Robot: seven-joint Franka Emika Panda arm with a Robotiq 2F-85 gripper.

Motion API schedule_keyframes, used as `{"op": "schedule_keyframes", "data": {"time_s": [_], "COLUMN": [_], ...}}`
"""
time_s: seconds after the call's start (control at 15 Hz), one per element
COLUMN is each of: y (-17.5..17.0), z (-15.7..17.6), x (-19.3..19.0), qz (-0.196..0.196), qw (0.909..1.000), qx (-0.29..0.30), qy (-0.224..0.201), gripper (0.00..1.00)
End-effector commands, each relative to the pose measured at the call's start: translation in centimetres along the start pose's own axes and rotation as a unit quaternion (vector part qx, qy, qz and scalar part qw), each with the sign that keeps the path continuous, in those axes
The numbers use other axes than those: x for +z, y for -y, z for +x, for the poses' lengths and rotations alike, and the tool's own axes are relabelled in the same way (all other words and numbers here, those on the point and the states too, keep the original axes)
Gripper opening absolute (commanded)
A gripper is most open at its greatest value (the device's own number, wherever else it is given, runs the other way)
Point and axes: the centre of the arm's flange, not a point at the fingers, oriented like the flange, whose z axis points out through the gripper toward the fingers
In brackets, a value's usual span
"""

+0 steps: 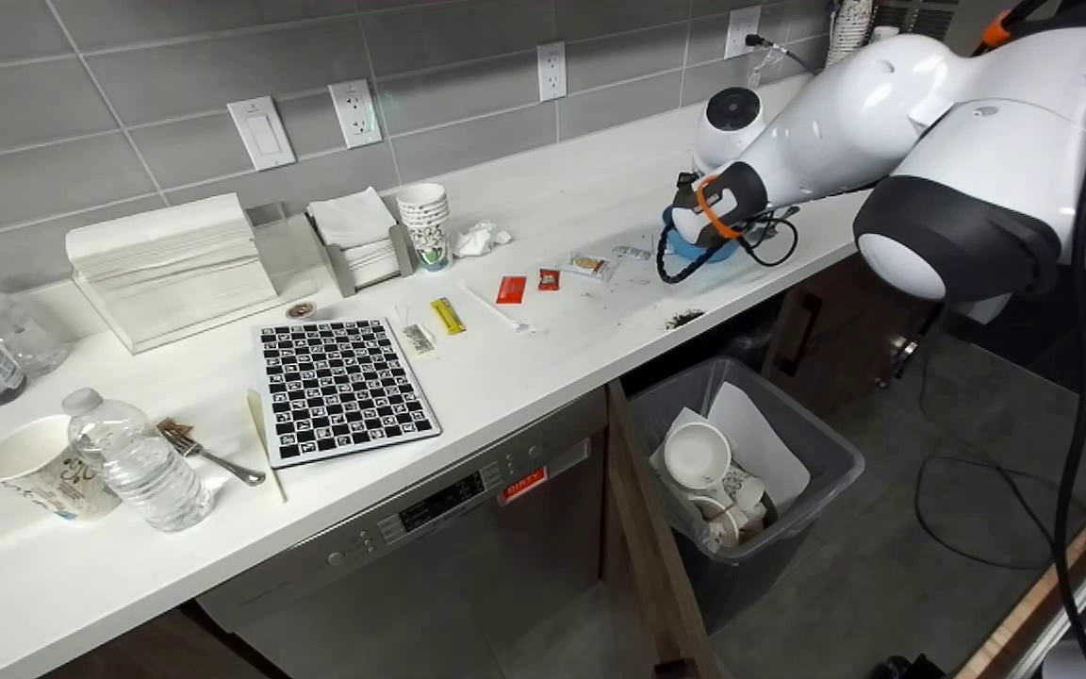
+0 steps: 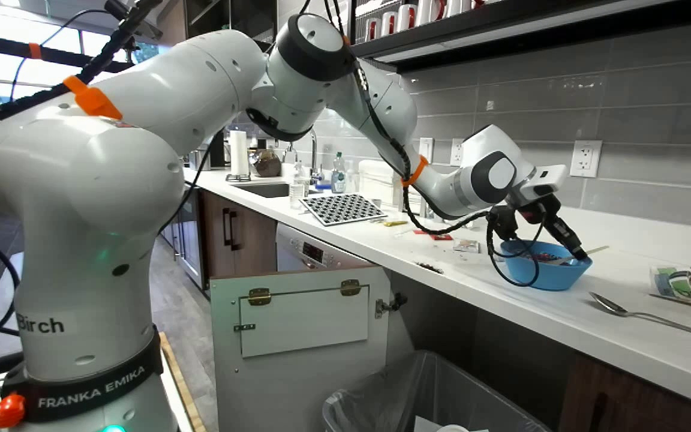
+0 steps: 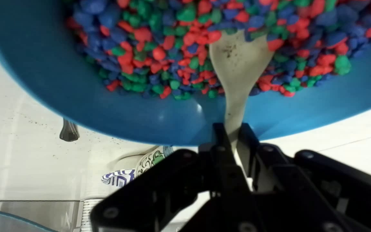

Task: Pour a spoonful of the blue bowl's contents into the bin

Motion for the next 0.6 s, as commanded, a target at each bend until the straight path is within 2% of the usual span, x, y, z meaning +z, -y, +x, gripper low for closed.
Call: {"op": "schedule_keyframes", "data": {"time_s": [0.0, 0.53], "y": [-0.03, -0.32], "z": [-1.28, -0.65], "x": [2.04, 2.20], "qz": [-0.022, -0.036], "qw": [0.9984, 0.9943], "qx": [0.012, 0.028], "qy": [0.051, 0.096], "gripper": [0.03, 0.03]}}
